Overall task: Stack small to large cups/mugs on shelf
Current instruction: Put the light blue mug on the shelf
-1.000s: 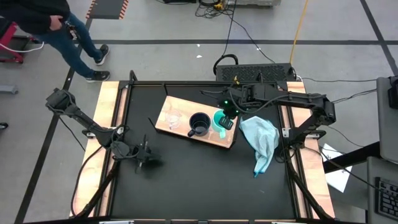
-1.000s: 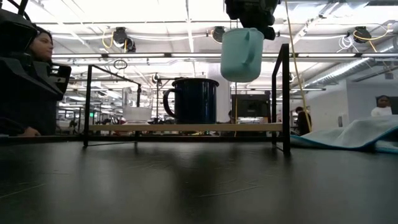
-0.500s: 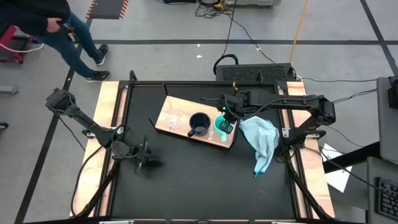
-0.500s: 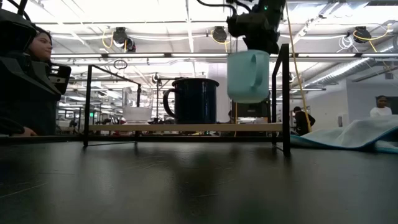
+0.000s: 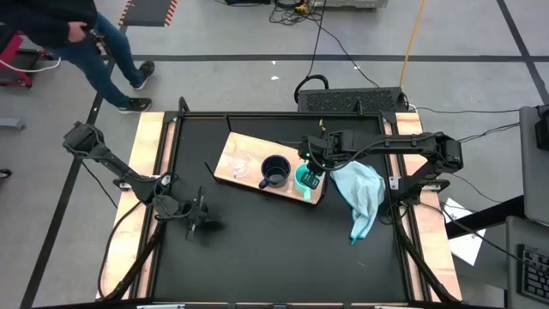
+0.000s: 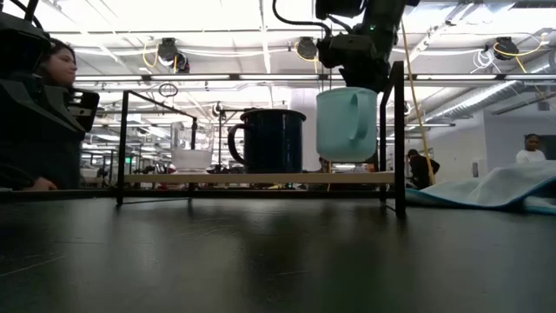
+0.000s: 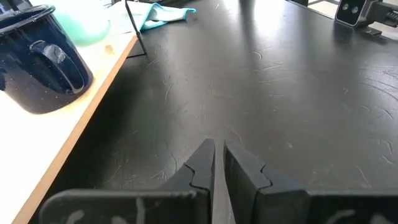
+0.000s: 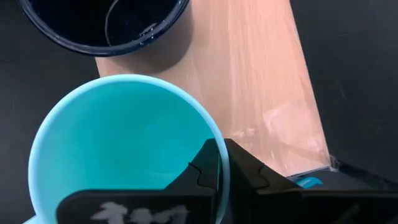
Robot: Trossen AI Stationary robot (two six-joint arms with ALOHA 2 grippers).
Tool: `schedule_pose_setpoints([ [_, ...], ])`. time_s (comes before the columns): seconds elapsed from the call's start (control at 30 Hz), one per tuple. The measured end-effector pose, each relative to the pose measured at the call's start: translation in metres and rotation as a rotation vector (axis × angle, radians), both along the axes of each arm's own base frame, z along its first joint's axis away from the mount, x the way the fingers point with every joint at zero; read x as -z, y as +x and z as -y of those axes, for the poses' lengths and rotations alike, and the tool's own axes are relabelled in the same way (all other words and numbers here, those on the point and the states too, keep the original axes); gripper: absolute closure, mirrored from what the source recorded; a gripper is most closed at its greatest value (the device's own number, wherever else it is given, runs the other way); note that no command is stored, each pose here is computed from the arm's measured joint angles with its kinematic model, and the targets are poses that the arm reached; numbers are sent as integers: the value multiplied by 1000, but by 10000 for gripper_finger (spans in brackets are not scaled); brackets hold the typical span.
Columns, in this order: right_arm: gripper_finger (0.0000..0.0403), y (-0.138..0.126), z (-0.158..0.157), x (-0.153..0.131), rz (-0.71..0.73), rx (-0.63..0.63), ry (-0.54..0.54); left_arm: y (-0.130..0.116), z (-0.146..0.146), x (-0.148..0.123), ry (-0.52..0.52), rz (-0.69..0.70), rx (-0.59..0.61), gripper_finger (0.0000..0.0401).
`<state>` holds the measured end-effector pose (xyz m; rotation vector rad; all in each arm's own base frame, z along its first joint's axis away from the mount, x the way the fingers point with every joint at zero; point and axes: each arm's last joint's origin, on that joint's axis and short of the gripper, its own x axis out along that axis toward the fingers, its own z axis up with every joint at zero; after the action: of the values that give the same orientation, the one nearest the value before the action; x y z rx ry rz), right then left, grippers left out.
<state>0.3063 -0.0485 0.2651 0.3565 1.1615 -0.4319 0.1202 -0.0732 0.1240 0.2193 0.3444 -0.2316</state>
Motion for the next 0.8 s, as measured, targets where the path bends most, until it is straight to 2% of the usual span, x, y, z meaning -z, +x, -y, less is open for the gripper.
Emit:
schedule_pose_setpoints([
  [0.57,401,3,0,7,37,4,12,0,0,0,2,-1,5,364],
  [0.8,401,6,-3,15,-8,-28,5,0,0,0,3,-1,5,364],
])
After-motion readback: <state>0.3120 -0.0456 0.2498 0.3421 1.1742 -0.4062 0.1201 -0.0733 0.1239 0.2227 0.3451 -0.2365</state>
